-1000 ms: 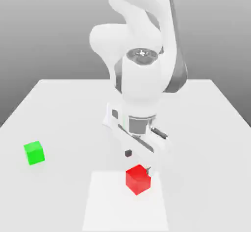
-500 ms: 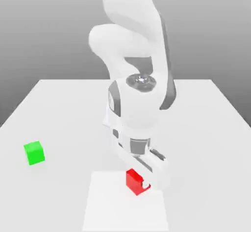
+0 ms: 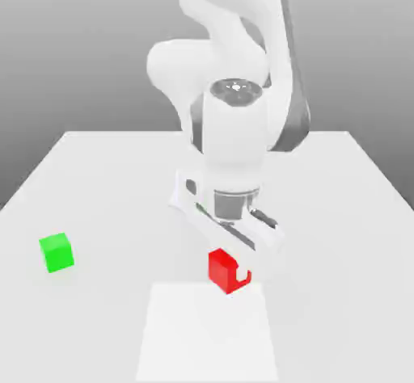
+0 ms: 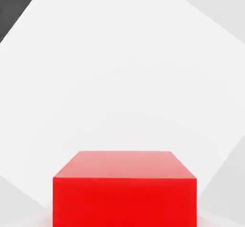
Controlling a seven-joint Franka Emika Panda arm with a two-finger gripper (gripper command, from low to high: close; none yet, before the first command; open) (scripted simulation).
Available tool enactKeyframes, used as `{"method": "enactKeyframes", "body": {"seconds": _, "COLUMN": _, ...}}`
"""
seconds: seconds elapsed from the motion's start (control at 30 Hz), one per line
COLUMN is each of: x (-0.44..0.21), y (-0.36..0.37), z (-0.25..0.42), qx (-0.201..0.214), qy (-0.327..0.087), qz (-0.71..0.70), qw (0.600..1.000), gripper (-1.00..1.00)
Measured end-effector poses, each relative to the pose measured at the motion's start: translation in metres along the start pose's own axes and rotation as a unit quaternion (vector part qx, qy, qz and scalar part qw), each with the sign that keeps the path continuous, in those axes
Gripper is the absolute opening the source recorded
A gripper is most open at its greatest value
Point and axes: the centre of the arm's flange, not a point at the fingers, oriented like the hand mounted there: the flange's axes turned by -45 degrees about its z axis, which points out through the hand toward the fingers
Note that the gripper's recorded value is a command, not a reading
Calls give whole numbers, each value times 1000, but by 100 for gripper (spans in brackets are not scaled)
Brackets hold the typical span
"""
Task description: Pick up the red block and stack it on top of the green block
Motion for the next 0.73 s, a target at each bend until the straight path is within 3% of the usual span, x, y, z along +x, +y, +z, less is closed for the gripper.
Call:
{"method": "enactKeyframes", "body": {"seconds": 0.33, "x": 150, "y": 175, "z": -24, "qx": -2, "qy": 0, "qz": 234, "qw": 972, "gripper": -100}}
{"method": "enactKeyframes", "body": {"seconds": 0.43, "x": 170, "y": 238, "z": -27, "qx": 0, "qy": -2, "qz": 298, "qw": 955, "gripper": -100}}
{"method": "enactKeyframes", "body": {"seconds": 0.63, "x": 173, "y": 252, "z": 26, "qx": 1, "qy": -2, "qz": 312, "qw": 950, "gripper": -100}}
{"method": "enactKeyframes", "body": {"seconds": 0.67, "x": 173, "y": 252, "z": 32, "qx": 1, "qy": -2, "qz": 312, "qw": 950, "gripper": 100}}
{"method": "enactKeyframes", "body": {"seconds": 0.73, "x": 173, "y": 252, "z": 32, "qx": 1, "qy": -2, "qz": 312, "qw": 950, "gripper": 100}}
